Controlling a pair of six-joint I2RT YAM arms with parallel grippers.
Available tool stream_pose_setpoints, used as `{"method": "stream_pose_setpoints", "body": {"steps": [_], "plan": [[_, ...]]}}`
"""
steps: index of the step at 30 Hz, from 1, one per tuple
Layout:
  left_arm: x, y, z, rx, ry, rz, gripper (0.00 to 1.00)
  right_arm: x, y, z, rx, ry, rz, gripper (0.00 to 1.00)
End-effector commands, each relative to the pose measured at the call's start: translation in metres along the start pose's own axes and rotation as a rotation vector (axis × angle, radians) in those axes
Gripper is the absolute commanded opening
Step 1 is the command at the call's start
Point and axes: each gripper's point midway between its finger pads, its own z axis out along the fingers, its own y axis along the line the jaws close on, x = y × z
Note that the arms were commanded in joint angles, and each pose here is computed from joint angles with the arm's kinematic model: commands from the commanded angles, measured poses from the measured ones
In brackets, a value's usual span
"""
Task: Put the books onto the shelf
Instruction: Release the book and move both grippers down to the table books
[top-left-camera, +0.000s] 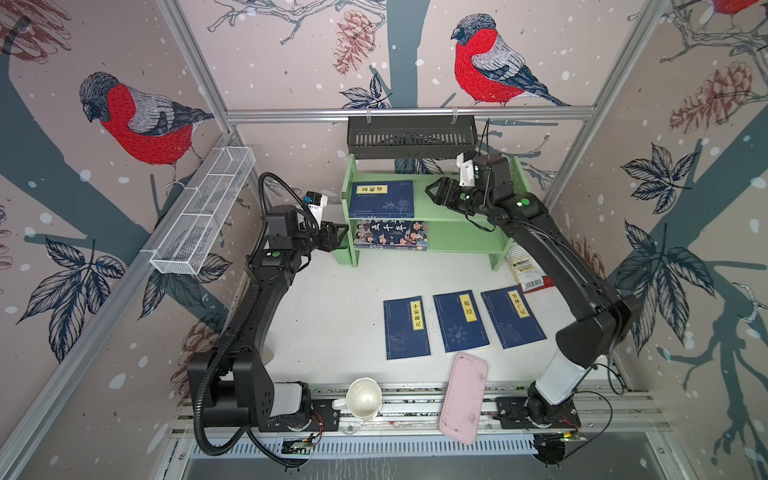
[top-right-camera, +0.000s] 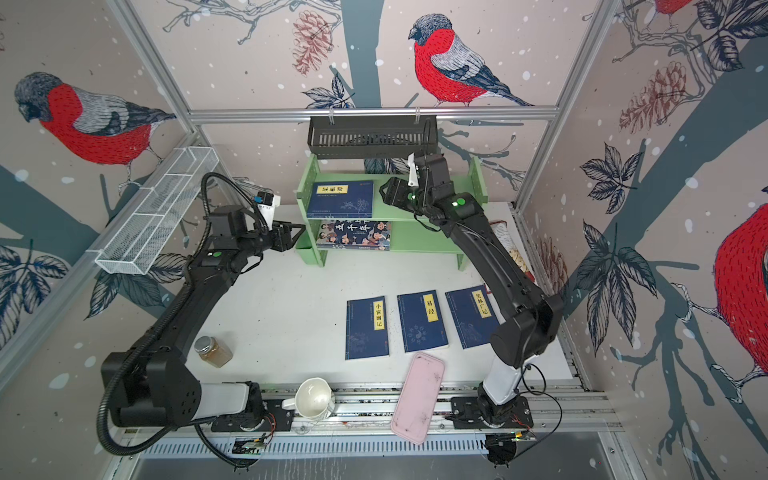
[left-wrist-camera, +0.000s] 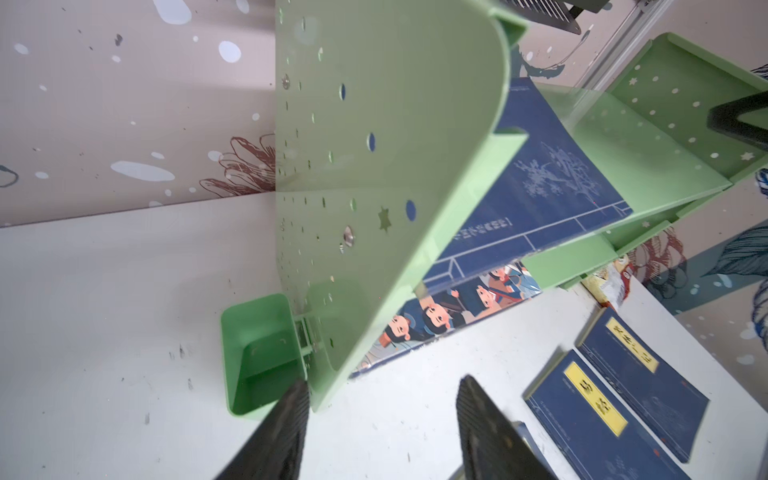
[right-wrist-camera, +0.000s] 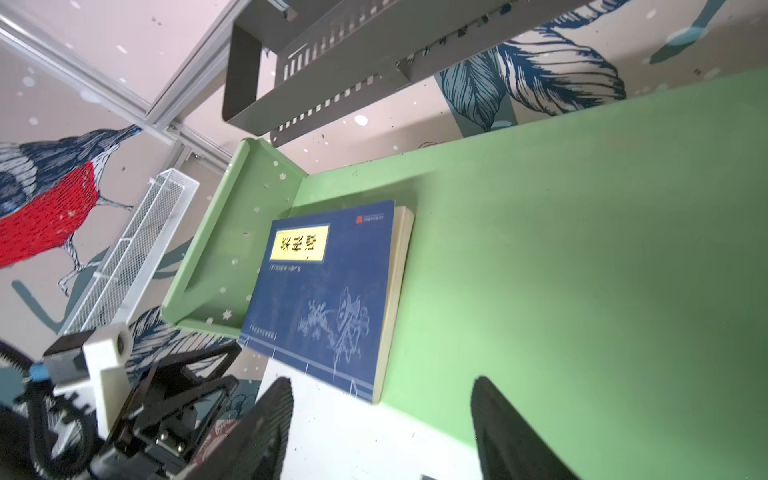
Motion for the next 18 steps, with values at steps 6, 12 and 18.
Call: {"method": "stream_pose_setpoints", "body": {"steps": [6, 12, 18], "plan": [[0.036, -0.049, -0.014, 0.247, 0.183, -0.33, 0.58, 0.094, 0.007, -0.065, -0.037, 0.03, -0.091, 0.69], [0.062, -0.061, -0.012, 0.397, 0.229, -0.627, 0.58, 0.167, 0.005, -0.096, -0.097, 0.099, -0.037, 0.69], [0.117, -0.042, -0.002, 0.321, 0.277, -0.775, 0.6, 0.227, -0.02, -0.08, -0.055, 0.211, 0.016, 0.7]]}}
